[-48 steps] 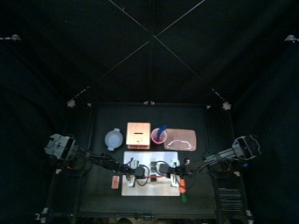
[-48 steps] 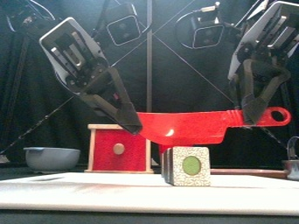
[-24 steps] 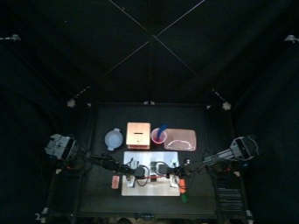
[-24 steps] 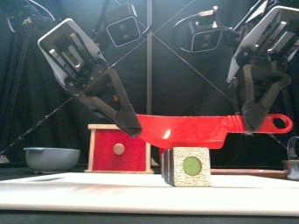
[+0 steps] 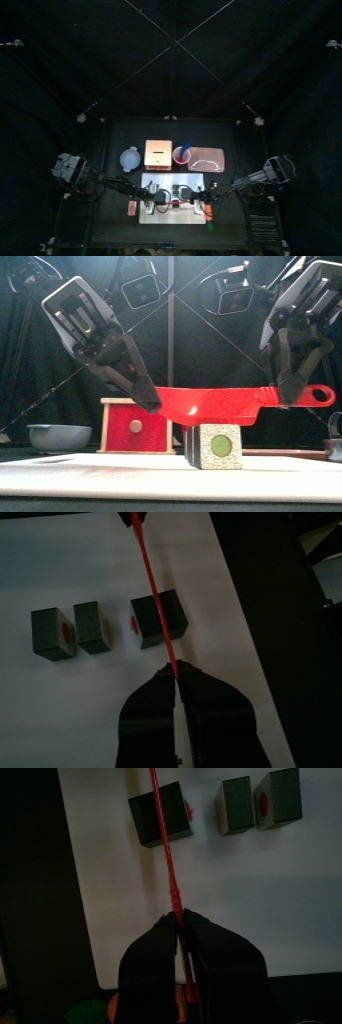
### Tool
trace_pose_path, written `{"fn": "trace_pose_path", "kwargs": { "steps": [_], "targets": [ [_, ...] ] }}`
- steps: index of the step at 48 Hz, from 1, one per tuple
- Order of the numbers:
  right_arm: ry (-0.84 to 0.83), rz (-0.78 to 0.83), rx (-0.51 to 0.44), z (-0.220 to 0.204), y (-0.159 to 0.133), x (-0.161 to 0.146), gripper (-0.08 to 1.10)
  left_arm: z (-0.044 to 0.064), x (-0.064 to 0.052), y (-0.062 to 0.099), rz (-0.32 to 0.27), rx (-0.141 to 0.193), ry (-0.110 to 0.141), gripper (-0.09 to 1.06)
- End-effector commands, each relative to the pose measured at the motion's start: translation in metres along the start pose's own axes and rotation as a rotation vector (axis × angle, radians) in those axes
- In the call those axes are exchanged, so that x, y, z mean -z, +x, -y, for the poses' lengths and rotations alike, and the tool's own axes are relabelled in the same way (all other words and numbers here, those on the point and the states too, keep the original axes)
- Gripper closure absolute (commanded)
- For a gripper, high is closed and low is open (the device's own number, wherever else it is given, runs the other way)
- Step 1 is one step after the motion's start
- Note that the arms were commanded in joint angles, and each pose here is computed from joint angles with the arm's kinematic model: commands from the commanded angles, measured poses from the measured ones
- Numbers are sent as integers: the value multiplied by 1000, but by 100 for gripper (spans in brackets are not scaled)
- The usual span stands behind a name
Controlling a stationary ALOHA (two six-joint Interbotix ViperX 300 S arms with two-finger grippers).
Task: Place sushi on board then cut the sushi with the knife then place the pieces on the plate
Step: Cut the sushi into 4 pieces
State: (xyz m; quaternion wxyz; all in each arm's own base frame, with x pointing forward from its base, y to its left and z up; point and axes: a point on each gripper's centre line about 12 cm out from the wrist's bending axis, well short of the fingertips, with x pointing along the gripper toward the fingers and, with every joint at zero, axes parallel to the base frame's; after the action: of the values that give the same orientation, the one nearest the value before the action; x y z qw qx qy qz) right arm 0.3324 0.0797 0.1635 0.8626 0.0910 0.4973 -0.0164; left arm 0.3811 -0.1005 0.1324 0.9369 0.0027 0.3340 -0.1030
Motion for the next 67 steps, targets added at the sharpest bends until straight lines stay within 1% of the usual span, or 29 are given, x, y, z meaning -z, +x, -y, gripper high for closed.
{"fn": "trace_pose_path", "kwargs": {
  "steps": [1, 3, 8, 10, 12, 18, 33, 34, 51, 67],
  "targets": [
    [10, 58, -20, -3, -10, -16, 63, 3, -16, -3, 50, 7, 4, 61],
    [12, 61, -20, -3, -10, -17, 63, 4, -16, -3, 50, 9, 8, 61],
    [9, 61, -20, -3, -10, -17, 63, 4, -17, -3, 53, 9, 5, 61],
    [8, 61, -20, -3, -10, -17, 63, 5, -18, -4, 55, 10, 9, 61],
    [8, 61, -20, -3, -10, -17, 63, 5, -18, -5, 58, 11, 6, 61],
    [6, 62, -18, -3, -10, -18, 63, 5, -19, -5, 61, 12, 8, 61],
    [5, 59, -8, 1, -9, -18, 63, 5, -13, -1, 41, 10, 7, 61],
    [4, 58, -7, 1, -9, -18, 63, 5, -12, -1, 39, 11, 11, 61],
    [-17, 77, 24, 9, -12, -27, 63, 4, -12, -1, 39, 9, 7, 61],
    [2, 40, 21, 7, -4, -19, 63, 4, -6, 4, 19, 7, 9, 61]
  ]
}}
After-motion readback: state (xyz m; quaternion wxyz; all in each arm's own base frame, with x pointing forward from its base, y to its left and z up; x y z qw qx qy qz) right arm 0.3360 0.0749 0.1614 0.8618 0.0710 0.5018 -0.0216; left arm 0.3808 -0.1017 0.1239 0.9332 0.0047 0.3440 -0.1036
